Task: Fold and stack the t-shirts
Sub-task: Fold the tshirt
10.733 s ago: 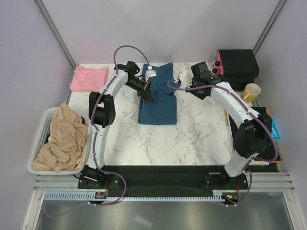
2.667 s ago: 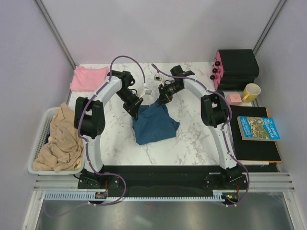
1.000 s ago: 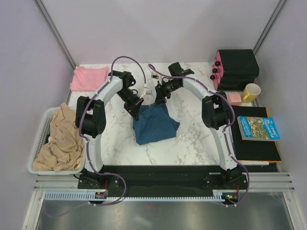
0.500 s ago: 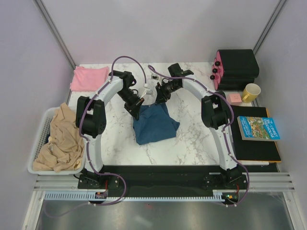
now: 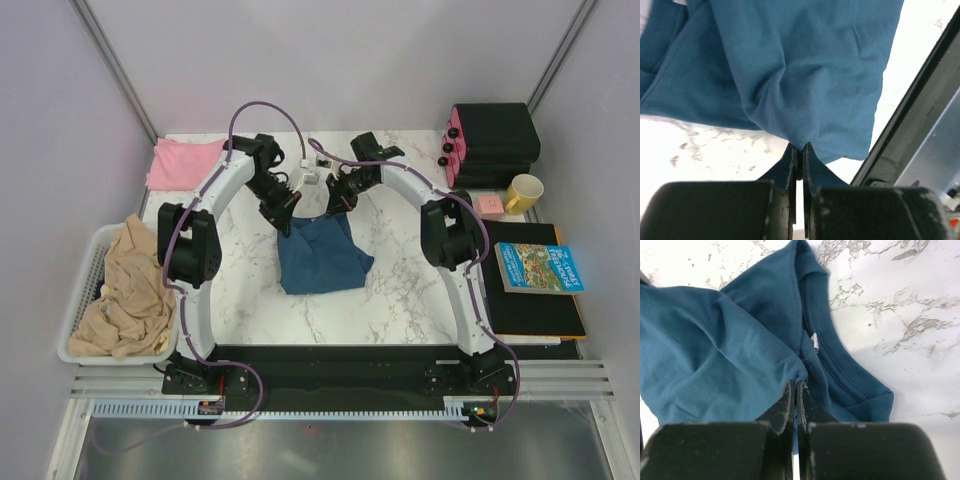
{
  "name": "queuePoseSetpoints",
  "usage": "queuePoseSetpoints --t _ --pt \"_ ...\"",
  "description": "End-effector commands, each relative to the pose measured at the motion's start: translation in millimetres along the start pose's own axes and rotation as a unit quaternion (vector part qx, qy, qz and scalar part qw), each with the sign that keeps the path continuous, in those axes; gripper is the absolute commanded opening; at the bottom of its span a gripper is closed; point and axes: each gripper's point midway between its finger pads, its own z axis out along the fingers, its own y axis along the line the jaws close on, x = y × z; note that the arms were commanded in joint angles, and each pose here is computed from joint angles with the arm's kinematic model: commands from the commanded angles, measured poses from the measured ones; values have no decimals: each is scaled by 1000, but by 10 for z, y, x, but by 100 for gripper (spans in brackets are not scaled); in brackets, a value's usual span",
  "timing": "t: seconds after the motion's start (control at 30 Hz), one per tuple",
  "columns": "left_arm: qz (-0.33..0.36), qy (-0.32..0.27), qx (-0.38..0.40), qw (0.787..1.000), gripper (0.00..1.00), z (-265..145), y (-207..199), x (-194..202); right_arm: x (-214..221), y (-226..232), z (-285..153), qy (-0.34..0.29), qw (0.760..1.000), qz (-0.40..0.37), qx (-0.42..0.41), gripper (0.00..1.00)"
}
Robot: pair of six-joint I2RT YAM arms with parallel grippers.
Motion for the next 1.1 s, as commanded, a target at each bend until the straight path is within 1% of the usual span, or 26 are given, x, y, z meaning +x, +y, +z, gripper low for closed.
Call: queuePoseSetpoints --t 0.0,0.17,0.43,0.53,0.6,0.73,0.83,1.07 --pt "-36 47 11 998 2 -223 -248 140 -461 202 -333 -36 997 -57 22 0" --pt "-35 66 -8 997 2 -197 -137 209 -525 269 -465 -35 996 -73 40 0" --pt "-34 66 -29 997 2 -165 -18 176 -422 293 -623 -14 993 -91 74 0" --pt "-32 59 -46 997 3 -160 66 131 -330 269 -648 0 992 -94 86 0" --pt "-32 53 -63 996 6 -149 155 91 -283 263 -643 7 992 -94 89 0" --pt "-25 38 -91 995 6 -147 285 -1 -184 221 -654 21 991 -91 100 0" --pt "-19 24 -111 993 5 -147 388 -85 -170 183 -678 26 989 -93 111 0" --pt "-13 1 -126 992 6 -110 534 -242 -176 128 -730 32 986 -97 133 0"
